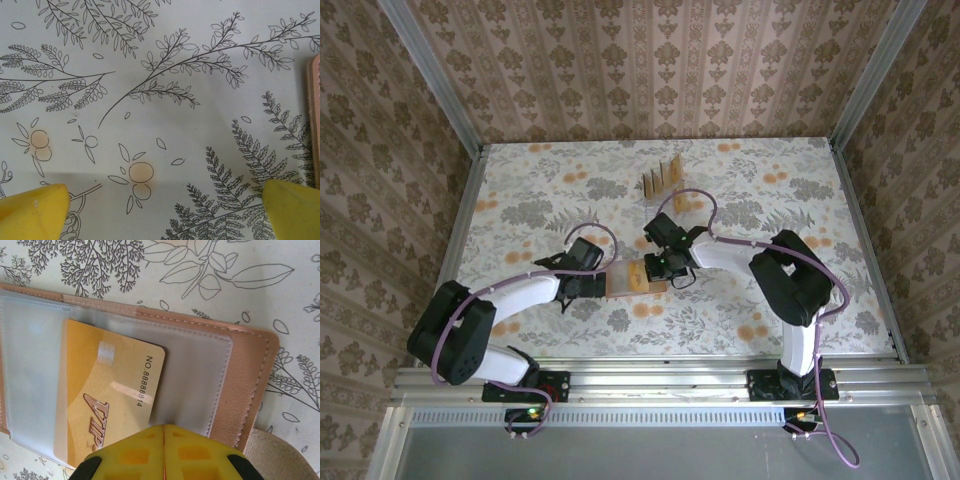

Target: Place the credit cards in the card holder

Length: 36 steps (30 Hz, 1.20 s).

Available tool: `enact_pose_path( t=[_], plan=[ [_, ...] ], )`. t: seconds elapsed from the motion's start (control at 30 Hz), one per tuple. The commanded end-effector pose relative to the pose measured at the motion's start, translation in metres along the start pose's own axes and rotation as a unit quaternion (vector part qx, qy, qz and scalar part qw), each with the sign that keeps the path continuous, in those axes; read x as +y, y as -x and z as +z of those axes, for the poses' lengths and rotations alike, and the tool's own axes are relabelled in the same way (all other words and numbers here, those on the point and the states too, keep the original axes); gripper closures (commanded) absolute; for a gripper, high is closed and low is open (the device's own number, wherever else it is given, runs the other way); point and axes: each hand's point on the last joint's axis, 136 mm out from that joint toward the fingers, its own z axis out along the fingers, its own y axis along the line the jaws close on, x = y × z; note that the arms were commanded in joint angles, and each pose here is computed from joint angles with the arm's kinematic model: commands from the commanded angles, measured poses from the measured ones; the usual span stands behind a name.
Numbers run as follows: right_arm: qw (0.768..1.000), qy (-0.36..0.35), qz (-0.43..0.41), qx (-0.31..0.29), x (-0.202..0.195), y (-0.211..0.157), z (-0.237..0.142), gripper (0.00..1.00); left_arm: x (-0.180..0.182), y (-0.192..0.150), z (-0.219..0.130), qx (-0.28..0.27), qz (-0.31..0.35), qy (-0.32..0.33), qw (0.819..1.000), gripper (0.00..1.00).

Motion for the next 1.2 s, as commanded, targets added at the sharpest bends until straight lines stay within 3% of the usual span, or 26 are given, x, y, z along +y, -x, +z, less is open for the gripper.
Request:
enact_pose_path(
  t=[0.0,1.17],
  plan=[
    [1.0,-0.011,-0.011,0.011,0.002,-0.002,0.005,0.9,-0.005,0.006,0.0,0.001,-0.005,-0.007,1.0,0.0],
    [0.999,0.023,-0.029,0.021,0.049,0.005,0.02,0.92,-0.024,0.003,0.007,0.0,0.005,-0.03,1.0,0.0]
  ],
)
